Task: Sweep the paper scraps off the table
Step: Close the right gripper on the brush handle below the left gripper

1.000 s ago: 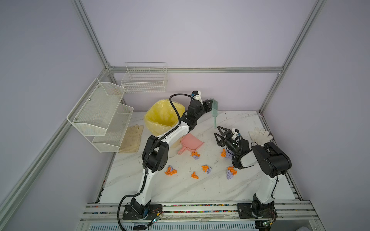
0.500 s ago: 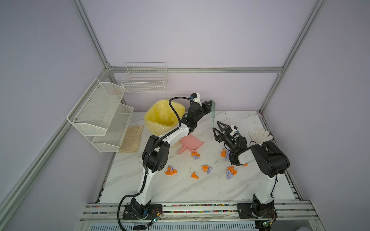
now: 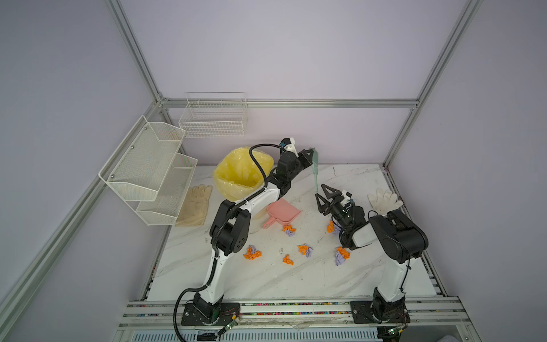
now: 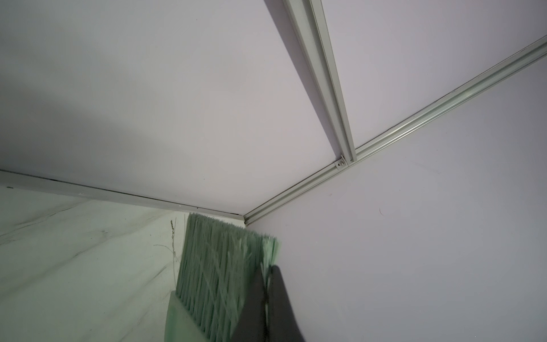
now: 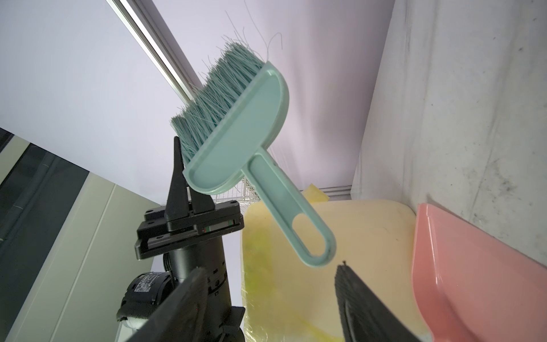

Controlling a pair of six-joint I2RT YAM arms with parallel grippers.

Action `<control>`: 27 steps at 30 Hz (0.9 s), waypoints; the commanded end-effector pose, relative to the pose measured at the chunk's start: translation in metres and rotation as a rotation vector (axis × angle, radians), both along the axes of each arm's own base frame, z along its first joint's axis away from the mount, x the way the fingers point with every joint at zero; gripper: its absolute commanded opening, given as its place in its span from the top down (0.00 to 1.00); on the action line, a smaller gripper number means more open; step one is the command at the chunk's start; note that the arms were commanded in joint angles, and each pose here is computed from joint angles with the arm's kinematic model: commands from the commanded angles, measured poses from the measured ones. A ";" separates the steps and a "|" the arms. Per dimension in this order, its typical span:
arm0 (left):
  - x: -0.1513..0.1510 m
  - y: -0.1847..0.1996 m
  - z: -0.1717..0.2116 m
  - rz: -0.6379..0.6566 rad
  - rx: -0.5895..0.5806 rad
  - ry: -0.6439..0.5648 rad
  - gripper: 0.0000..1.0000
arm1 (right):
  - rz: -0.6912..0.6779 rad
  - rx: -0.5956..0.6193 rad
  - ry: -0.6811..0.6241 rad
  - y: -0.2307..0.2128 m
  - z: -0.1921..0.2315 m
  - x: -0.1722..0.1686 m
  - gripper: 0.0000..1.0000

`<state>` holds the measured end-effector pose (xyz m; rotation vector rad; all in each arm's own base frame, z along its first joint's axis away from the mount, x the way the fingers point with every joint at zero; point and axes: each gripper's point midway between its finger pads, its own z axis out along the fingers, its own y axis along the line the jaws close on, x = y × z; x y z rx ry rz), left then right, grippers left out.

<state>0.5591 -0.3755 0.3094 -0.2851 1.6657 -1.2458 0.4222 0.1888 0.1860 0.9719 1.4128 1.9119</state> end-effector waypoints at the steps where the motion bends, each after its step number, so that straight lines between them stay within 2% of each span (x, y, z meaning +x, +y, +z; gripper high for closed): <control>1: -0.017 0.010 0.062 0.009 -0.110 -0.103 1.00 | -0.003 0.255 -0.222 -0.015 0.080 -0.013 0.31; 9: -0.016 0.009 0.066 0.015 -0.147 -0.111 1.00 | 0.025 0.328 -0.195 -0.006 0.083 -0.006 0.32; 21: -0.025 0.004 0.072 -0.004 -0.159 -0.120 1.00 | -0.071 0.369 -0.181 -0.022 0.081 -0.001 0.40; 24: -0.027 0.004 0.072 -0.009 -0.159 -0.117 1.00 | -0.084 0.379 -0.196 -0.024 0.087 -0.001 0.42; 27: -0.028 0.006 0.069 -0.003 -0.161 -0.112 1.00 | -0.097 0.394 -0.202 -0.027 0.091 0.001 0.49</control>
